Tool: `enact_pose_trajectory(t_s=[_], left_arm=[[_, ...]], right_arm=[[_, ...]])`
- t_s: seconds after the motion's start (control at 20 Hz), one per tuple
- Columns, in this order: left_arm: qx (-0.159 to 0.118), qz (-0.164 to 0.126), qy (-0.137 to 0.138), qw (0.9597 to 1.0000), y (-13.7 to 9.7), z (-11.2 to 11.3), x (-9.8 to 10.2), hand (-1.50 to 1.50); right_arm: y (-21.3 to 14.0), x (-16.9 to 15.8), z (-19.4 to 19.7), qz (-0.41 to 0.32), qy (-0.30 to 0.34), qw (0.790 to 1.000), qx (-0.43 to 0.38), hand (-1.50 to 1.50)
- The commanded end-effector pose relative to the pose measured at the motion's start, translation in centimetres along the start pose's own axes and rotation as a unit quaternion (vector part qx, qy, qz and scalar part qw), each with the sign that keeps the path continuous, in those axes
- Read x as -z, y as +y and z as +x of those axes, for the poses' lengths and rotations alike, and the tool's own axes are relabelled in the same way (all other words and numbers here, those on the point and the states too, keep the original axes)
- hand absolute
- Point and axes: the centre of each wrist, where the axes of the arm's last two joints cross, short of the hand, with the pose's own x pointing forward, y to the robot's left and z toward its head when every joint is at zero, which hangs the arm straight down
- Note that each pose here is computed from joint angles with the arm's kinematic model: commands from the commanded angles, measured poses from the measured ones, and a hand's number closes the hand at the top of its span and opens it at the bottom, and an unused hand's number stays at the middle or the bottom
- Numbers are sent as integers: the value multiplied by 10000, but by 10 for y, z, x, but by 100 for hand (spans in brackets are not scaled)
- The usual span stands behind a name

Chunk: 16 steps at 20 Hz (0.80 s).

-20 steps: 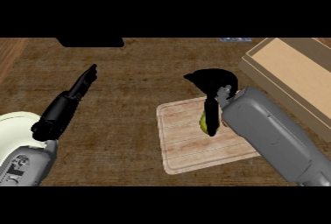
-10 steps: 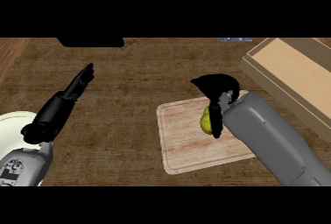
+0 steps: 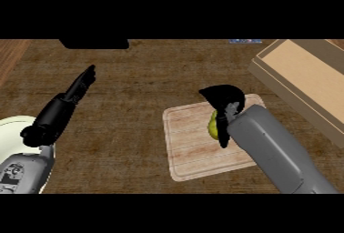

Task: Pick the pear from the cutting board and place it in the cardboard box

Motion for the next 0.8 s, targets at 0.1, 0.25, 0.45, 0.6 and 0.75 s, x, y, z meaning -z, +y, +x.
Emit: enact_pose_trajectory(t_s=[0.1, 0.25, 0.45, 0.6, 0.75], left_arm=[[-54, -19, 5, 10000, -26, 9, 4, 0], [-17, 11, 17, 10000, 6, -4, -16, 0], [-45, 1, 87, 10000, -1, -20, -4, 0], [-32, -136, 27, 9999, -9, -1, -17, 0], [81, -19, 6, 10000, -14, -3, -2, 0]], right_arm=[[10, 16, -11, 198, -9, 9998, 72, -150], [12, 19, 12, 155, 150, 9997, -108, -150], [16, 23, -17, 68, 360, 9992, -143, -150], [31, 33, -28, 190, 259, 9994, -88, -150], [36, 34, -35, 247, 193, 9995, 54, -150]])
